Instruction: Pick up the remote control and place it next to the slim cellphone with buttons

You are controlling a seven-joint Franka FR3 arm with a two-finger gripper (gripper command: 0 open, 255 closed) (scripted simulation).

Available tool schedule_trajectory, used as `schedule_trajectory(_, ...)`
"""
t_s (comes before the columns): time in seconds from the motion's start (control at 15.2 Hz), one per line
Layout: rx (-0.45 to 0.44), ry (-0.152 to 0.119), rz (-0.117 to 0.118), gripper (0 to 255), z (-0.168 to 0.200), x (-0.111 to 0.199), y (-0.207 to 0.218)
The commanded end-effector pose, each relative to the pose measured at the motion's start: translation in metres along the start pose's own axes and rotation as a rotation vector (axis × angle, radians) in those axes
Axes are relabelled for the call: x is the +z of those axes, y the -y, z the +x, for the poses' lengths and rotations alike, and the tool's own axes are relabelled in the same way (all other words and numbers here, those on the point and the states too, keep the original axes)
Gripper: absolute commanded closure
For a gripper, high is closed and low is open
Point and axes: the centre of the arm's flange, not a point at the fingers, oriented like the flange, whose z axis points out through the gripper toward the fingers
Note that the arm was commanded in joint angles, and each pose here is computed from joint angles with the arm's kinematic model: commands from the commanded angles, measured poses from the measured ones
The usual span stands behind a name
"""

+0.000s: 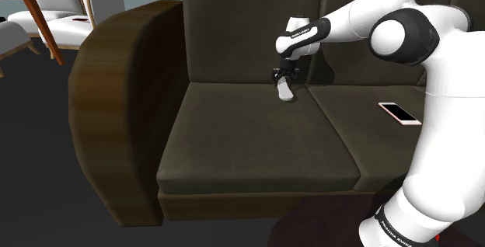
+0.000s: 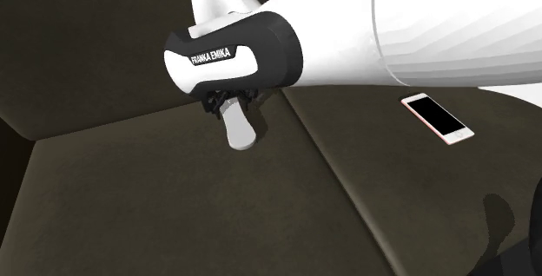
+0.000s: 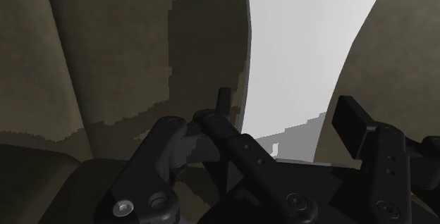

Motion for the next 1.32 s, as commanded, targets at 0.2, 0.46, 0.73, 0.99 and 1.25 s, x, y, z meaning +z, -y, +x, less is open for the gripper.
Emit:
schedule_trajectory(0.2,0.0,0.0,0.0,255,0.003,-0.028,0.0)
schedule_trajectory(0.46,0.0,0.0,0.0,255,0.006,-0.048,0.0)
schedule_trajectory(0.73,0.0,0.0,0.0,255,0.008,-0.069,0.0)
schedule_trajectory(0.99,0.0,0.0,0.0,255,0.011,-0.09,0.0)
schedule_trajectory(1.25,0.0,0.0,0.0,255,-0.012,-0.095,-0.031)
